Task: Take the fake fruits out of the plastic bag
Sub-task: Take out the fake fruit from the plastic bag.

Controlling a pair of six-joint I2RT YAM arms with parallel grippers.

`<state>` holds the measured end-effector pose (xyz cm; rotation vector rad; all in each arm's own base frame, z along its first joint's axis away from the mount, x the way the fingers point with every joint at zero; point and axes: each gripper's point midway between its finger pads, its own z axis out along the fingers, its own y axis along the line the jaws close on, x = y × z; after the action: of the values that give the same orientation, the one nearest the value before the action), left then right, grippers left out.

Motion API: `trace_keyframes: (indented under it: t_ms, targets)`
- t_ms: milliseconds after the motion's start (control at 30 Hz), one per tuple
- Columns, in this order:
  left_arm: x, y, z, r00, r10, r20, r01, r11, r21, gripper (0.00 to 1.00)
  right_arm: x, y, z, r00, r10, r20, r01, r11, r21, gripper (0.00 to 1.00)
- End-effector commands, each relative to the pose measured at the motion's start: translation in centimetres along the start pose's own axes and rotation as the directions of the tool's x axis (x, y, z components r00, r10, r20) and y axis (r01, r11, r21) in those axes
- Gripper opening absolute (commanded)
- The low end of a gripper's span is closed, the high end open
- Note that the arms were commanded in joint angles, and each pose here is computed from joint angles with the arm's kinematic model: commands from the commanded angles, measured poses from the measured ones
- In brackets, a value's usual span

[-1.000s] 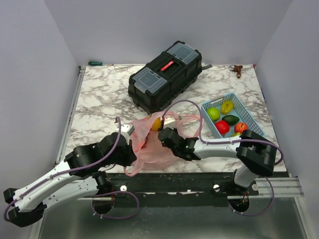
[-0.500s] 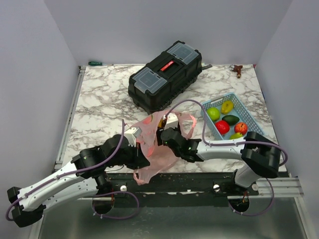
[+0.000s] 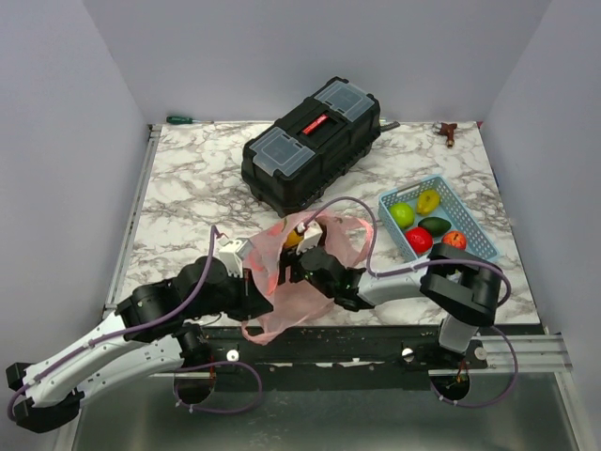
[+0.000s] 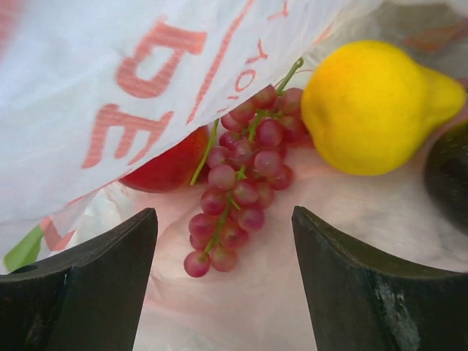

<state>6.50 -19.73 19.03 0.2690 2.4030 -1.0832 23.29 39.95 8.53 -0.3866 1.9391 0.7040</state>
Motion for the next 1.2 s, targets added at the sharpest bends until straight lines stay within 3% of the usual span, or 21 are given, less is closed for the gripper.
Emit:
trace_keyframes:
  t_ms: [0, 133, 400, 567, 633, 667, 933, 1167]
  targets:
    - [0.7, 0.7, 0.2, 1.000, -0.013, -0.012, 0.013, 1.000, -0.011, 0.00, 0.8, 2.8, 1.4, 0.991, 0.135, 0.019, -0.133, 0.987, -0.091, 0.79]
    - [1.1, 0.5, 0.7, 0.999, -0.024, -0.026, 0.024, 1.000, 0.005, 0.00, 1.4, 2.6, 2.6, 0.993, 0.112, 0.037, -0.111, 0.993, -0.035, 0.86]
    - [1.7, 1.1, 0.8, 0.998, -0.018, -0.059, 0.016, 1.000, -0.022, 0.00, 3.0, -0.6, 5.2, 0.996, -0.061, 0.065, 0.047, 0.980, 0.193, 0.83]
    - [1.6, 1.4, 0.3, 0.999, -0.019, -0.045, 0.018, 0.999, -0.034, 0.00, 4.3, -3.3, 6.2, 0.983, -0.181, 0.024, 0.161, 0.921, 0.355, 0.65]
    - [1.5, 1.3, 0.0, 0.999, -0.024, -0.037, 0.022, 0.999, -0.033, 0.00, 4.2, -3.8, 5.7, 0.981, -0.195, 0.019, 0.174, 0.912, 0.372, 0.47]
    - [1.5, 1.4, -0.2, 0.999, -0.026, -0.034, 0.025, 0.999, -0.033, 0.00, 3.8, -3.9, 5.3, 0.981, -0.193, 0.024, 0.171, 0.912, 0.373, 0.44]
    - [0.9, 2.2, -2.1, 0.999, 0.019, -0.028, -0.022, 0.994, -0.110, 0.00, -0.3, -2.3, 1.4, 0.988, -0.129, 0.079, 0.103, 0.957, 0.273, 0.21]
    - [0.1, 5.1, -4.1, 0.986, 0.106, -0.129, -0.146, 0.922, -0.358, 0.00, -1.8, -0.4, -1.5, 0.998, -0.034, 0.058, 0.025, 0.989, 0.149, 0.06]
